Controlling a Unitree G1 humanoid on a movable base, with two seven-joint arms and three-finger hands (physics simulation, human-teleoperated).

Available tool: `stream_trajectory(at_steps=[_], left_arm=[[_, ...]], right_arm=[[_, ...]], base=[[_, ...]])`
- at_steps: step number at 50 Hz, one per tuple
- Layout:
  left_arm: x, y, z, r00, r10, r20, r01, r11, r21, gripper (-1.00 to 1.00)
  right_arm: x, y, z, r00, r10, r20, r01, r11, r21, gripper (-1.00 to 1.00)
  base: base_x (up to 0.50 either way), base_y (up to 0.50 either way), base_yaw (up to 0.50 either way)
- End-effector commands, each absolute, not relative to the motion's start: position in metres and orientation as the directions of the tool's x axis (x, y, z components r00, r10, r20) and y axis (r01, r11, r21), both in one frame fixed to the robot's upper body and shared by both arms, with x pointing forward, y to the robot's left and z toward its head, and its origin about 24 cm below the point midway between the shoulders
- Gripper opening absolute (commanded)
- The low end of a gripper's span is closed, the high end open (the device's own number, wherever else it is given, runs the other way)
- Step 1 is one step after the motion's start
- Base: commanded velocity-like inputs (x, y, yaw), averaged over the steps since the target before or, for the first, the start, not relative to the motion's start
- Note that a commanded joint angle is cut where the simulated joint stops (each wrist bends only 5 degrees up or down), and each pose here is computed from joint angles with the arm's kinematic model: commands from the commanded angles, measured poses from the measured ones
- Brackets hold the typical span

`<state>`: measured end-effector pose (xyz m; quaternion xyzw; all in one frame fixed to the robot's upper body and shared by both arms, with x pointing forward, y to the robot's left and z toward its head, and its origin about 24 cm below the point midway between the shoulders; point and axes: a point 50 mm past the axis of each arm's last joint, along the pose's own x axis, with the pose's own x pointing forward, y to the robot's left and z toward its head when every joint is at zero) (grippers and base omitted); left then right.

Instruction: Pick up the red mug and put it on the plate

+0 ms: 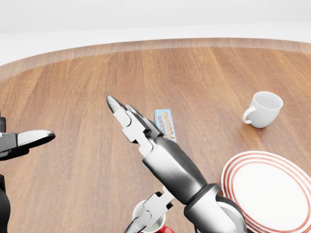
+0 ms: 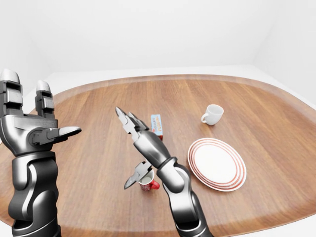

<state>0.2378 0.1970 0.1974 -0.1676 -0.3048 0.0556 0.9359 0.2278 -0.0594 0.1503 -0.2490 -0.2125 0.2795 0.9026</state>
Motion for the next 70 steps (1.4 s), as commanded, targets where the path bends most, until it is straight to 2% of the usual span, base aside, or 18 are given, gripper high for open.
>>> stream_trajectory(at_steps=[1, 9, 24, 34, 45, 55, 70], left_arm=[[0.237, 0.197, 0.197, 0.808, 0.207, 0.552, -0.003, 0.938, -0.347, 1.0], [0.237, 0.198, 0.197, 0.808, 0.208, 0.551, -0.004, 0.938, -0.348, 1.0], [0.236, 0.198, 0.199, 0.802, 0.211, 0.559, -0.002, 0.937, -0.351, 1.0], [0.237, 0.199, 0.201, 0.799, 0.213, 0.562, -0.002, 0.936, -0.351, 1.0], [0.237, 0.199, 0.201, 0.799, 0.213, 0.563, -0.001, 0.936, -0.352, 1.0], [0.236, 0.199, 0.2, 0.8, 0.211, 0.561, -0.001, 0.936, -0.352, 1.0], [0.235, 0.198, 0.201, 0.797, 0.211, 0.566, 0.003, 0.935, -0.354, 1.0]], right_arm=[[0.23, -0.045, 0.147, 0.721, 0.677, 0.147, -0.433, 0.606, -0.668, 1.0], [0.231, -0.041, 0.145, 0.717, 0.688, 0.109, -0.443, 0.572, -0.691, 1.0], [0.243, -0.041, 0.115, 0.759, 0.651, -0.013, -0.489, 0.557, -0.671, 1.0], [0.244, -0.032, 0.093, 0.746, 0.644, -0.173, -0.528, 0.413, -0.742, 1.0], [0.246, -0.03, 0.083, 0.751, 0.626, -0.21, -0.549, 0.415, -0.725, 1.0], [0.252, -0.035, 0.076, 0.779, 0.588, -0.219, -0.533, 0.436, -0.725, 1.0], [0.255, -0.039, 0.06, 0.791, 0.546, -0.277, -0.541, 0.411, -0.734, 1.0]], base=[[0.0, 0.0, 0.0], [0.0, 0.0, 0.0], [0.0, 0.0, 0.0], [0.0, 0.0, 0.0], [0.0, 0.0, 0.0], [0.0, 0.0, 0.0], [0.0, 0.0, 0.0]])
